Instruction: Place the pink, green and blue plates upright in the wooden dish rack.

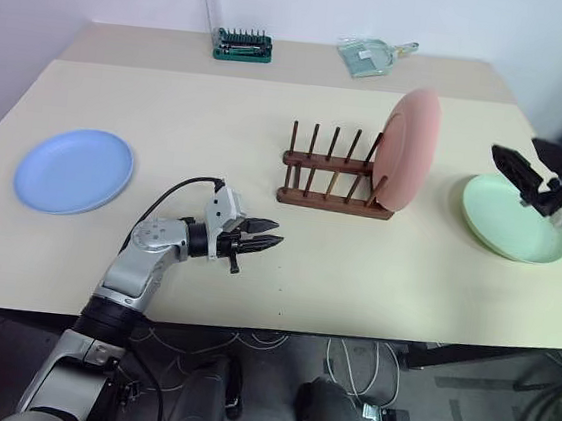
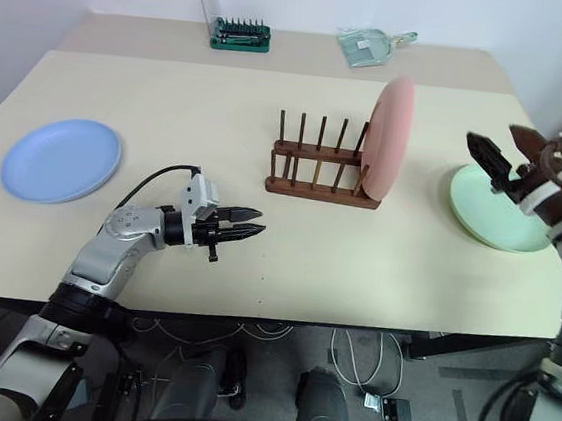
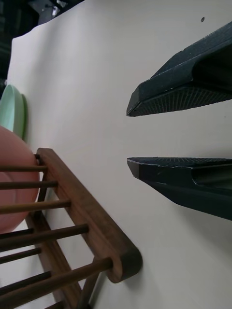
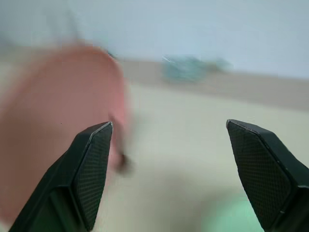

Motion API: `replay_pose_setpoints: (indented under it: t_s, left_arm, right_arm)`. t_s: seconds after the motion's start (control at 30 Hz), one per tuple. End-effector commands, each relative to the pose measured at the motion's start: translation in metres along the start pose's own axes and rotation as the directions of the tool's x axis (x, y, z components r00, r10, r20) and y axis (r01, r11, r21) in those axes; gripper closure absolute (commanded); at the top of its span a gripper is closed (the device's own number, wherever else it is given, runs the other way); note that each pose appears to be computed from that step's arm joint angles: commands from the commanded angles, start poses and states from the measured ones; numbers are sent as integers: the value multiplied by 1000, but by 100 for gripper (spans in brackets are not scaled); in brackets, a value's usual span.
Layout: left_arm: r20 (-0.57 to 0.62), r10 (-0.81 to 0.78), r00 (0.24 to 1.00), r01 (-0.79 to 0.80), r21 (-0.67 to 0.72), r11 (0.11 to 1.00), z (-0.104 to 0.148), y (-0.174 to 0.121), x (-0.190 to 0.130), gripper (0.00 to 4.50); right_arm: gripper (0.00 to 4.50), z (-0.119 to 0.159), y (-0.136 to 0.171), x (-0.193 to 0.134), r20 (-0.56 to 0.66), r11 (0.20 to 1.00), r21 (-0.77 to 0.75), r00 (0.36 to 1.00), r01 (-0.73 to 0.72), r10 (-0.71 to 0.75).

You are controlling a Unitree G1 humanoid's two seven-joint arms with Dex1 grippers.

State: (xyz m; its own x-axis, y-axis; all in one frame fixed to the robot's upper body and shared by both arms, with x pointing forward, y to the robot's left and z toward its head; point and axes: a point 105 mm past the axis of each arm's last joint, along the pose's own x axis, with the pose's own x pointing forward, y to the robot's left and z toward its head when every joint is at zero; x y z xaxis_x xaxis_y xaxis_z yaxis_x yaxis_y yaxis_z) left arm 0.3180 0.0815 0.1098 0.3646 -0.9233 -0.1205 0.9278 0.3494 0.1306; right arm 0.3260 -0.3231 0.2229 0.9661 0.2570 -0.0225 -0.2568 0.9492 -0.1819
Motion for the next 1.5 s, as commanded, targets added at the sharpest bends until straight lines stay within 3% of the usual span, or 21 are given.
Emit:
replay_pose_setpoints:
  t_s: [0.03, 0.17, 0.5, 0.6, 0.77, 0.8, 0.83, 1.03, 1.13, 1.2, 1.27, 1.33, 1.47, 1.5]
  left_arm:
    - [30, -22, 999, 21, 36, 999, 13, 1, 3, 316]
    - [32, -38, 999, 37, 43, 998, 14, 1, 7, 316]
    - [29, -33, 999, 31, 46, 998, 13, 0, 6, 316]
    - [27, -23, 999, 21, 45, 999, 13, 0, 3, 316]
    - [24, -16, 1000, 15, 44, 999, 12, -1, 1, 316]
    - [23, -15, 1000, 14, 44, 999, 12, -1, 1, 316]
    - [23, -15, 1000, 14, 45, 999, 12, -1, 1, 316]
    - [23, -18, 1000, 17, 48, 999, 14, 1, 2, 316]
    - [22, -23, 999, 22, 48, 999, 14, 1, 3, 316]
    - [22, -24, 999, 23, 48, 999, 14, 1, 3, 316]
    - [24, -27, 999, 26, 48, 999, 14, 1, 4, 316]
    - [32, -28, 999, 26, 50, 998, 15, 1, 4, 316]
    - [54, -4, 999, 1, 61, 998, 19, 5, 1, 316]
    - [69, 20, 997, -24, 64, 998, 23, 9, -4, 316]
  right_arm:
    - [68, -14, 7, -2, -116, 986, -159, 993, -46, 28]
    - [68, -52, -2, 5, -258, 975, -223, 965, -20, -39]
    - [68, -107, -16, 19, -383, 976, -218, 918, 19, -104]
    - [154, -113, -19, 19, -390, 979, -200, 914, 33, -110]
    - [412, -113, -19, 18, -381, 977, -211, 918, 26, -106]
    - [446, -110, -19, 19, -373, 977, -213, 922, 27, -107]
    - [446, -106, -19, 19, -361, 974, -227, 926, 30, -113]
    - [446, -48, -17, 25, -178, 926, -367, 971, 83, -157]
    - [446, 24, -1, 32, 83, 912, -386, 990, 136, -112]
    - [446, 46, 8, 31, 168, 921, -365, 982, 139, -81]
    - [446, 90, 33, 31, 323, 944, -318, 946, 85, 23]
    - [446, 135, 64, 24, 470, 956, -292, 869, -12, 154]
    - [446, 158, 102, 17, 531, 947, -221, 786, -232, 316]
    - [446, 162, 125, 12, 560, 909, -183, 720, -374, 410]
